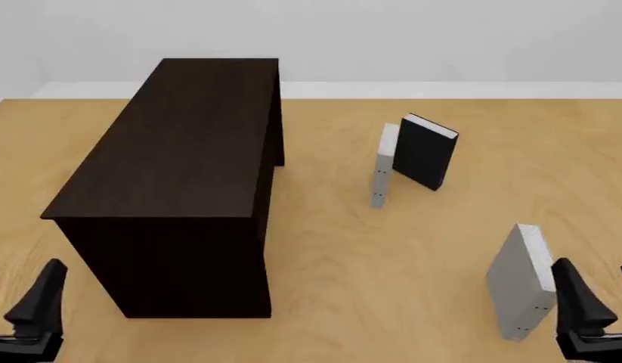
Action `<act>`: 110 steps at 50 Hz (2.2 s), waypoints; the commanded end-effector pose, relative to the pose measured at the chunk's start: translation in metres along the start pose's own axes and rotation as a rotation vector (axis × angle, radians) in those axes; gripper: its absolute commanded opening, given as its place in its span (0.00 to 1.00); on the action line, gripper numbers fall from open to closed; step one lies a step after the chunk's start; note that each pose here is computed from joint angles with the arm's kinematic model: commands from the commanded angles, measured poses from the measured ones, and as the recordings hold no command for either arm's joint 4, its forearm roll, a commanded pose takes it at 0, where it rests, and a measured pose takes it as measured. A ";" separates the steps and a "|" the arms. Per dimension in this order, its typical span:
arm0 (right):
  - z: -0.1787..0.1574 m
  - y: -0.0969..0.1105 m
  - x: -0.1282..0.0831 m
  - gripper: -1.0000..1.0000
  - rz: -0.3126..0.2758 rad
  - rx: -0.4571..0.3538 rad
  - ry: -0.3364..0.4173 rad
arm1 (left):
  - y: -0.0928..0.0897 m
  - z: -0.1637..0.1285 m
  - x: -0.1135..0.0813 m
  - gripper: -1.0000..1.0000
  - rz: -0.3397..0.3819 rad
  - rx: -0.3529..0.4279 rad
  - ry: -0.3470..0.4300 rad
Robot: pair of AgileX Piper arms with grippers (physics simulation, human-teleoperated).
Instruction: Pick up the book on the right and place it under the cabinet shelf.
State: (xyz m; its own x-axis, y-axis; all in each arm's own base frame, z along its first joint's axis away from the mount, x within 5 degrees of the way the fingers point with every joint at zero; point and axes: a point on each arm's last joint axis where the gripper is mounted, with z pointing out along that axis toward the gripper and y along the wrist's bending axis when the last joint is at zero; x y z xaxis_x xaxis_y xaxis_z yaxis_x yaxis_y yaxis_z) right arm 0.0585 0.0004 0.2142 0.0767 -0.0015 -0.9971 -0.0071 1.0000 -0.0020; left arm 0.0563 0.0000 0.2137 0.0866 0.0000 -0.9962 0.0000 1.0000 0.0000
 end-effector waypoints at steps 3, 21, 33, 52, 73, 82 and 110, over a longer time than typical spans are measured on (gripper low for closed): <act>0.010 0.002 -0.010 1.00 0.081 -0.024 0.057 | 0.000 0.000 -0.001 1.00 0.000 0.000 0.001; 0.037 0.004 -0.064 1.00 0.134 -0.031 0.240 | 0.000 0.000 -0.001 1.00 0.000 0.000 0.001; 0.052 0.000 -0.100 1.00 0.123 0.021 0.376 | 0.000 0.000 -0.001 1.00 0.000 0.000 0.001; 0.072 0.001 -0.110 1.00 0.195 0.044 0.572 | 0.000 0.000 -0.001 1.00 0.000 0.000 0.001; 0.082 0.006 -0.063 1.00 0.210 0.034 0.697 | 0.000 0.000 -0.001 1.00 0.000 0.000 0.001; 0.087 0.005 -0.048 1.00 0.212 0.047 0.726 | 0.000 0.000 -0.001 1.00 0.000 0.000 0.001; 0.090 0.001 -0.002 1.00 0.208 0.079 0.803 | 0.000 0.000 -0.001 1.00 0.000 0.000 0.001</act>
State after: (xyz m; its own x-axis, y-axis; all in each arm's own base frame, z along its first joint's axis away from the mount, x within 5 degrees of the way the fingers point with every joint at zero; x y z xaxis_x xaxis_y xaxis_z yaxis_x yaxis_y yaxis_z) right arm 0.1473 0.0031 0.2384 -0.6357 0.2022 -0.7450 0.1187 0.9792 0.1645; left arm 0.0566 0.0000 0.2144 0.0858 0.0000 -0.9963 0.0000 1.0000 0.0000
